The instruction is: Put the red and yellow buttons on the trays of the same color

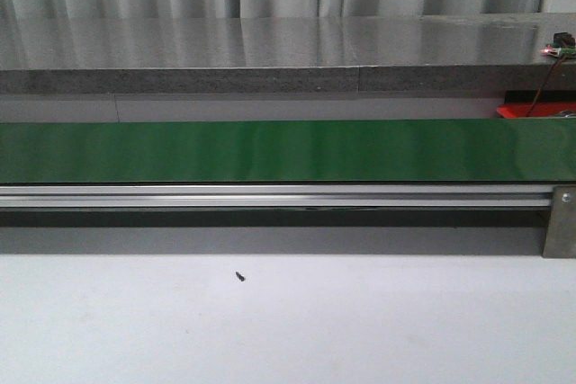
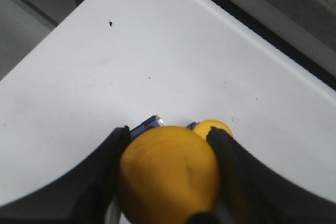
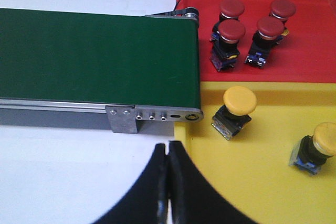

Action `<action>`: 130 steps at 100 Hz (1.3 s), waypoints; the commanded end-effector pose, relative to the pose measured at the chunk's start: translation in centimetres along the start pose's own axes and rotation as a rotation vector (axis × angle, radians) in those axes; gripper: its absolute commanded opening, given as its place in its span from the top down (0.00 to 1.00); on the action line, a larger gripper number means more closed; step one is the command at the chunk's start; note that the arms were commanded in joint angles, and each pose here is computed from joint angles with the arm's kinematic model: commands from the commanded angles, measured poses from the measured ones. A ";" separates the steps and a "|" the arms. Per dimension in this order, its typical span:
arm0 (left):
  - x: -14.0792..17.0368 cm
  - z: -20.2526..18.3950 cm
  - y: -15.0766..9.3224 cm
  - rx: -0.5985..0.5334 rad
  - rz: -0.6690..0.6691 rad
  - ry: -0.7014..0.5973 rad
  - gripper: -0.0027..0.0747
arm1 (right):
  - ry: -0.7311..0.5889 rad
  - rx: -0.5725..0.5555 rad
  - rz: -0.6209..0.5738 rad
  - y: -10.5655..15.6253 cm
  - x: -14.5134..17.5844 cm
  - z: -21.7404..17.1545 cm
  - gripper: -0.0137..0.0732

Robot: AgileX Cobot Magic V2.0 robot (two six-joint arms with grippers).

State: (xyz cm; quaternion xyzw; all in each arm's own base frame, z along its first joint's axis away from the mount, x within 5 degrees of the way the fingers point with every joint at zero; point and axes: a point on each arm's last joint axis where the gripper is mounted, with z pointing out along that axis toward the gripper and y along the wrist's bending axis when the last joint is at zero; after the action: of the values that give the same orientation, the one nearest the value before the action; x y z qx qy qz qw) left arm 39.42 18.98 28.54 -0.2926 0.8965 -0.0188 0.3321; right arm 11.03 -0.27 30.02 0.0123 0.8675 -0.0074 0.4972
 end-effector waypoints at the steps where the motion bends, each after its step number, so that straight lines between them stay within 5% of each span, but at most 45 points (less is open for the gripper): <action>1: -0.6 -5.0 -1.8 0.043 0.038 -0.162 0.77 | -0.095 -0.001 0.001 0.0 -1.4 -0.5 0.92; 38: 5.2 -4.4 -4.8 0.087 0.111 -0.050 0.77 | -0.095 -0.001 0.001 0.0 -1.4 -0.5 0.92; 76: 6.5 -3.5 -6.5 0.115 0.142 -0.018 0.75 | -0.095 -0.001 0.001 0.0 -1.4 -0.5 0.92; 88: 6.8 -2.7 -6.4 0.108 0.142 0.017 0.64 | -0.095 -0.001 0.001 0.0 -1.4 -0.5 0.92; 112: 7.0 -2.6 -6.5 0.121 0.121 0.041 0.16 | -0.095 -0.001 0.001 0.0 -1.4 -0.5 0.92; 130: 6.7 -3.7 -6.7 0.138 0.111 0.024 0.16 | -0.095 -0.001 0.001 0.0 -1.4 -0.5 0.92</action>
State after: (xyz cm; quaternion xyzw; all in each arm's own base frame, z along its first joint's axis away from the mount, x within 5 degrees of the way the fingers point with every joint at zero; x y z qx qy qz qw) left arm 36.76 9.67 25.27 -0.2224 0.9329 -0.0601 0.2767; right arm 11.03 -0.27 30.02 0.0125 0.8675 -0.0073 0.4972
